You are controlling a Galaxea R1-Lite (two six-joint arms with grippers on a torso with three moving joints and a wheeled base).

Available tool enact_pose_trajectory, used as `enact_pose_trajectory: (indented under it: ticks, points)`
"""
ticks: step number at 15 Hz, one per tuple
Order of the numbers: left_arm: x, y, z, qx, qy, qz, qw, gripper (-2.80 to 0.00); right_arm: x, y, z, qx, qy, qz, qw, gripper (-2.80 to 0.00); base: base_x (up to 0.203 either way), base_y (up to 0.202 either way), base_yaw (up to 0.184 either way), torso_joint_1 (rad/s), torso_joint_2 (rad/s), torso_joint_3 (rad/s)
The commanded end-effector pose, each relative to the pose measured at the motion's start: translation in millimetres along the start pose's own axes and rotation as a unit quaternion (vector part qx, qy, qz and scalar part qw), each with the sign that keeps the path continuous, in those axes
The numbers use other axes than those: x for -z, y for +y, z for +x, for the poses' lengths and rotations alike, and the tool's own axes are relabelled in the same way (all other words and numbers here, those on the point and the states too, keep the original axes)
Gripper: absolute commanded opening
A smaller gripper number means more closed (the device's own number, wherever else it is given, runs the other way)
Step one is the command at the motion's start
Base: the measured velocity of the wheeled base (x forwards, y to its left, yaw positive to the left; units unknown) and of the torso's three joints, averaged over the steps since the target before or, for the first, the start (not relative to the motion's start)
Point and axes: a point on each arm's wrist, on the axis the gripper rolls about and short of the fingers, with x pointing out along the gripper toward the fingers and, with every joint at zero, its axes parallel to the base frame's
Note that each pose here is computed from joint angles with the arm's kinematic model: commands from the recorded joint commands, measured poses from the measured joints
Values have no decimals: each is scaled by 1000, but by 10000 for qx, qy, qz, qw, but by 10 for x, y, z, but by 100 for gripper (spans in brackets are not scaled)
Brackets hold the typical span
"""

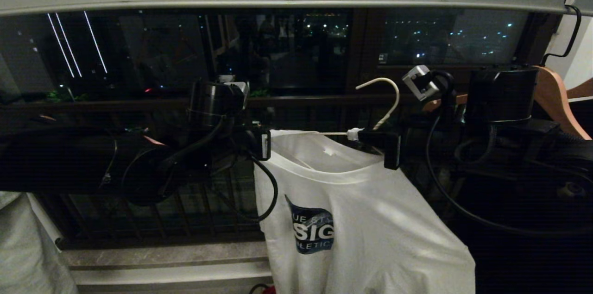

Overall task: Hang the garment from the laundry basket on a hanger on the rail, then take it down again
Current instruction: Take the clothes off the clothes rack

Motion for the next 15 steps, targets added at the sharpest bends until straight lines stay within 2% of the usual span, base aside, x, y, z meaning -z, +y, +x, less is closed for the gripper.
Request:
enact_pose_trajectory:
  ticks: [1, 4, 7, 12, 15]
  points:
    - [101, 116, 309, -236, 44, -232, 9994, -280, 5, 14, -4, -38, 0, -17, 10000, -280, 0, 0, 0, 0, 0, 0]
    - [166, 211, 612, -356, -295, -517, 9976, -280, 19, 25, 6, -67, 24, -10, 10000, -280, 0, 0, 0, 0, 0, 0]
    - [233, 272, 825, -621, -524, -635, 9947, -280, 14, 30, 7, -75, 18, -15, 10000, -280, 0, 0, 0, 0, 0, 0]
    - [363, 139, 733, -480, -269, -423, 9976, -280, 13, 30, 7, -75, 11, -11, 10000, -280, 0, 0, 0, 0, 0, 0]
    - [395, -12, 540, -248, -186, -81, 9995, -280, 10, 22, 21, -66, -2, 0, 10000, -280, 0, 0, 0, 0, 0, 0]
